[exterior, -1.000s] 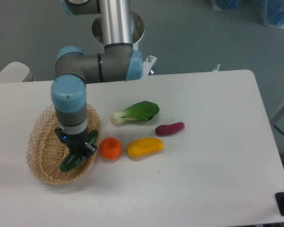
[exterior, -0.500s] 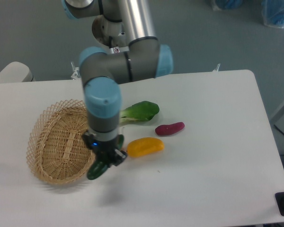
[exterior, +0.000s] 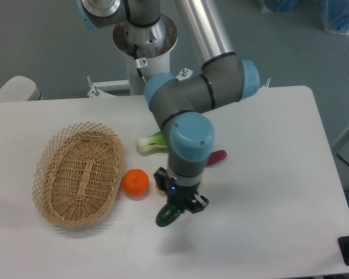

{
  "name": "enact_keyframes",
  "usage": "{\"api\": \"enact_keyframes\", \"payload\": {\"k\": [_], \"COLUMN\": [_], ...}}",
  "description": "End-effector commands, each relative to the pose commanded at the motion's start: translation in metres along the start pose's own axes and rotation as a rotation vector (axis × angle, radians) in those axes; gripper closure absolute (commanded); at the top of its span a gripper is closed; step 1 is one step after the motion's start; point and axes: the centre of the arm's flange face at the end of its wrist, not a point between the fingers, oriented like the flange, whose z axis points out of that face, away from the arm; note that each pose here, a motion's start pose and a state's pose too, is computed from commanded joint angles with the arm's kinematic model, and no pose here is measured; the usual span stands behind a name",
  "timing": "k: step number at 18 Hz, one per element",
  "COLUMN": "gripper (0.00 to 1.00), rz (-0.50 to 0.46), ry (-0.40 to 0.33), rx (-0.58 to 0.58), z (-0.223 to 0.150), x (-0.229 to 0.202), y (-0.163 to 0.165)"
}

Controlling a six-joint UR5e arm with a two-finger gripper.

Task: Pick up the cucumber from the basket
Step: 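Carry the cucumber away from the basket past the yellow pepper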

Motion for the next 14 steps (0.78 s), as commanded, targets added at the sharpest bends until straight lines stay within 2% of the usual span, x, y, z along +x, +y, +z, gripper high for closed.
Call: {"api": "enact_keyframes", "payload": {"k": [3, 7, 14], "gripper": [0.81, 0.82, 0.82], "rz": [0.018, 0.101, 0.159], "ry": [0.005, 0.012, 0.005], "rx": [-0.005, -0.008, -0.07], "z": [0.004, 0.013, 0.022], "x": [-0.015, -0.035, -0.049], "y": [0.017, 0.035, 0.038]}}
